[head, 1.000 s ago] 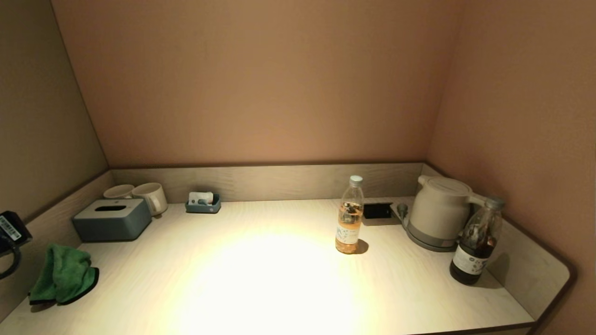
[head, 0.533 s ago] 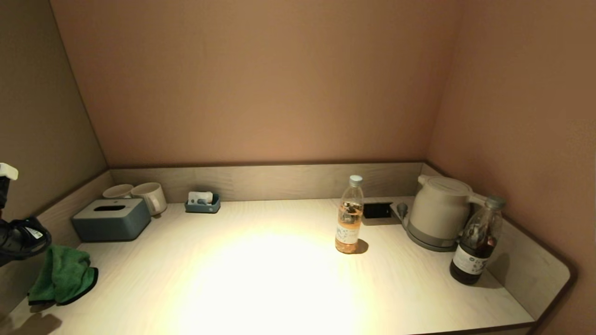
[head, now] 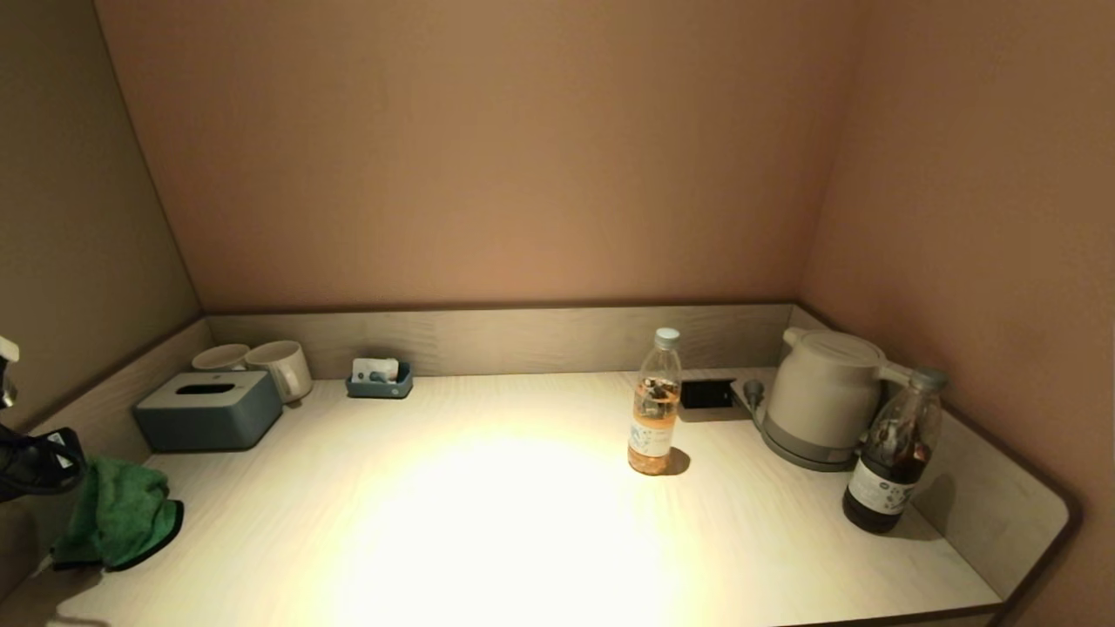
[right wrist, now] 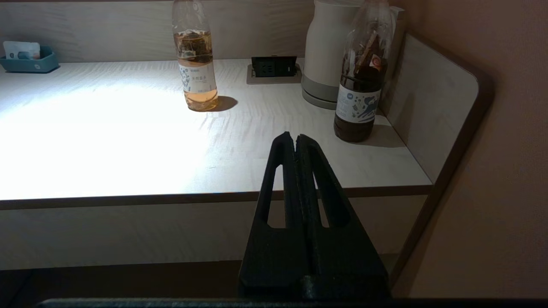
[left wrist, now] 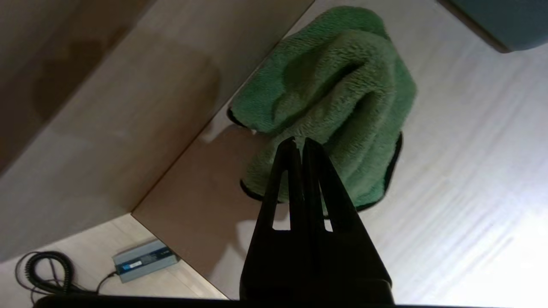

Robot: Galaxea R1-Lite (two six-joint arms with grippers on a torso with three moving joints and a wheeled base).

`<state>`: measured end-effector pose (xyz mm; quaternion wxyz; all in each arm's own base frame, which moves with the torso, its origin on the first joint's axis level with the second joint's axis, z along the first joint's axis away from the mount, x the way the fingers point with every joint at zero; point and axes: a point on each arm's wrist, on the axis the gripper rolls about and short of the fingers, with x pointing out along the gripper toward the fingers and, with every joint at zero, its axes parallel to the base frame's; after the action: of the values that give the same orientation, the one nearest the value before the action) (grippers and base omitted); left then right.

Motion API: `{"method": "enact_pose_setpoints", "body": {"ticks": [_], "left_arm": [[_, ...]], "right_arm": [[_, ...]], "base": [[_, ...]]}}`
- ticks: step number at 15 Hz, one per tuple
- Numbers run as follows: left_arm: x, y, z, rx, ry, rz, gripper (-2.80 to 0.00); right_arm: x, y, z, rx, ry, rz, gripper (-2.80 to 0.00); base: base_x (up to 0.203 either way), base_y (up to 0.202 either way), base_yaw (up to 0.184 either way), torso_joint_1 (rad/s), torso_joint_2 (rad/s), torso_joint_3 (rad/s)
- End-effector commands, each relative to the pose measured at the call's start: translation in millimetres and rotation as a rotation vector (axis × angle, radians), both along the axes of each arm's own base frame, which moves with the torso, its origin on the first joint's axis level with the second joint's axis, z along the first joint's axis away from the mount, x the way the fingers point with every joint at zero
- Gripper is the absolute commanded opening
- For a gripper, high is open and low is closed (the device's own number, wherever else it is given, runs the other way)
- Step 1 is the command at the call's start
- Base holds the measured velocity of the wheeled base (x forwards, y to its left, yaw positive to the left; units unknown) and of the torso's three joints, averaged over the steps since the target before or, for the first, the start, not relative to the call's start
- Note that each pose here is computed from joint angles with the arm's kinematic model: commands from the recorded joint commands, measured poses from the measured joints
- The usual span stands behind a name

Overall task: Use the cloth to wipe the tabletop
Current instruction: Pick up the tablecloth

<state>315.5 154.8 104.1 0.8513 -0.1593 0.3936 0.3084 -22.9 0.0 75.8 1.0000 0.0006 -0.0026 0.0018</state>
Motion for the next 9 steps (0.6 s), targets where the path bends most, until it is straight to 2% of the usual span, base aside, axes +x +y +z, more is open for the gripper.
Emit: {"method": "enact_pose_setpoints", "body": {"ticks": [1, 2, 7, 9], "left_arm": [[5.5, 1.4, -8.3, -0.048, -0.027, -0.072, -2.80], [6.5, 0.6, -8.5, -0.064, -0.035, -0.096, -2.80], [4.0, -0.9, -7.9, -0.066, -0.034, -0.115, -2.80], [4.9, -1.1, -4.8, -0.064, -0.044, -0.151, -2.80]], "right_arm": [[0.1, 0.0, 0.1, 0.000, 0.001, 0.001, -2.80], [0.1, 0.0, 0.1, 0.000, 0.001, 0.001, -2.80], [0.1, 0.0, 0.1, 0.000, 0.001, 0.001, -2.80], [0.1, 0.0, 0.1, 0.000, 0.001, 0.001, -2.80]], "base": [[0.000, 0.000, 0.000, 0.000, 0.00, 0.000], [0.000, 0.000, 0.000, 0.000, 0.00, 0.000], [0.000, 0.000, 0.000, 0.000, 0.00, 0.000], [0.000, 0.000, 0.000, 0.000, 0.00, 0.000]]}}
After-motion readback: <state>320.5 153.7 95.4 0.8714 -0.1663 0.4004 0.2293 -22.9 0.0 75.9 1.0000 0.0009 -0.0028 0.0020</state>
